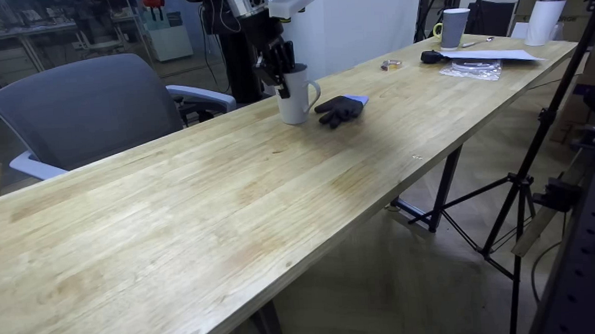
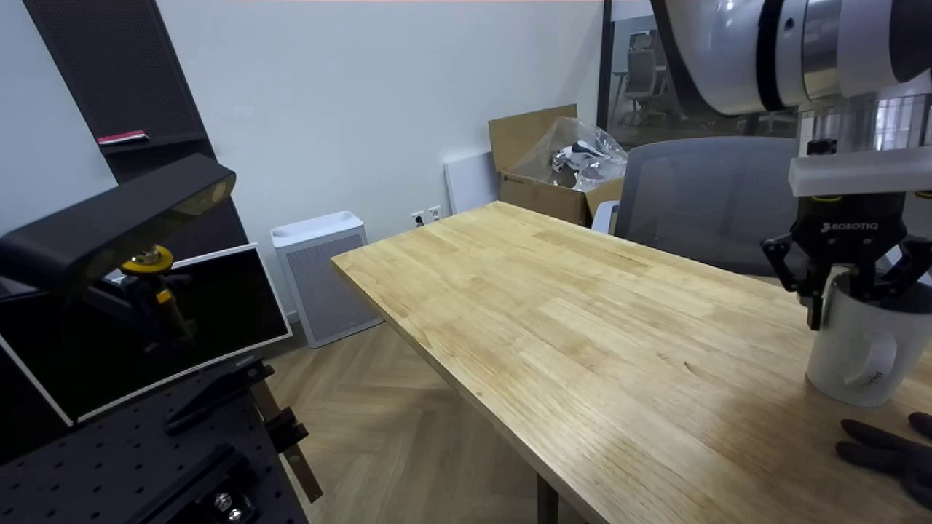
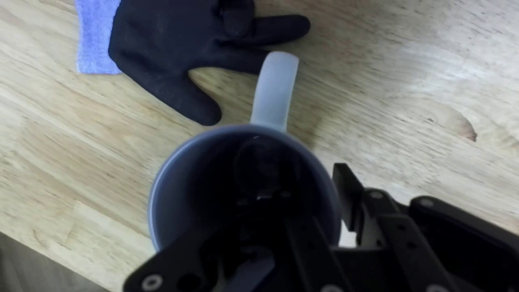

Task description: Move the mug backwards

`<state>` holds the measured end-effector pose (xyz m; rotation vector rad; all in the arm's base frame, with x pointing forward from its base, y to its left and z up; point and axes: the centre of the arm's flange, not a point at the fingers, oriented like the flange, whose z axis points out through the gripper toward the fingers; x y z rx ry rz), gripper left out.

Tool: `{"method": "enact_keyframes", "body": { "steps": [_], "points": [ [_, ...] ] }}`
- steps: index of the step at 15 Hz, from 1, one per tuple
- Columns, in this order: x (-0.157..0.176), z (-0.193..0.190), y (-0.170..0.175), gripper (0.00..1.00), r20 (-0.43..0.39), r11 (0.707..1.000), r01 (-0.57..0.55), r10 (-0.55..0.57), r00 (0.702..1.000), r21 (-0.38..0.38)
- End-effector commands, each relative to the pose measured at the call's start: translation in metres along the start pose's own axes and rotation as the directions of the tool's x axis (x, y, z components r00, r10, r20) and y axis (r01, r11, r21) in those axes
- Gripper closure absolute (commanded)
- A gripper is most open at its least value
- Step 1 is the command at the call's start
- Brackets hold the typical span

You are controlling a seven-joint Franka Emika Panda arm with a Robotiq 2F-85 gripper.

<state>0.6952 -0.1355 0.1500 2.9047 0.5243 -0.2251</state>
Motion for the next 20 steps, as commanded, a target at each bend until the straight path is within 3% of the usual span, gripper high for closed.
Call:
{"method": "enact_keyframes", "body": {
  "steps": [1,7,15,17,20],
  "points": [
    [0.01,-0.005,0.006,0.38,0.016,1.0,-0.02,0.021,1.0,-0.021],
    [0.014,-0.031,0.0,0.01,0.046,0.999,-0.021,0.022,0.999,-0.031],
    [0.014,-0.1,-0.008,0.0,0.029,1.0,-0.01,0.011,1.0,-0.029],
    [0.015,-0.088,-0.008,0.0,0.021,1.0,0.01,-0.009,1.0,-0.021],
    [0.013,-0.099,-0.007,0.0,0.022,1.0,0.007,-0.007,1.0,-0.021]
  ]
}}
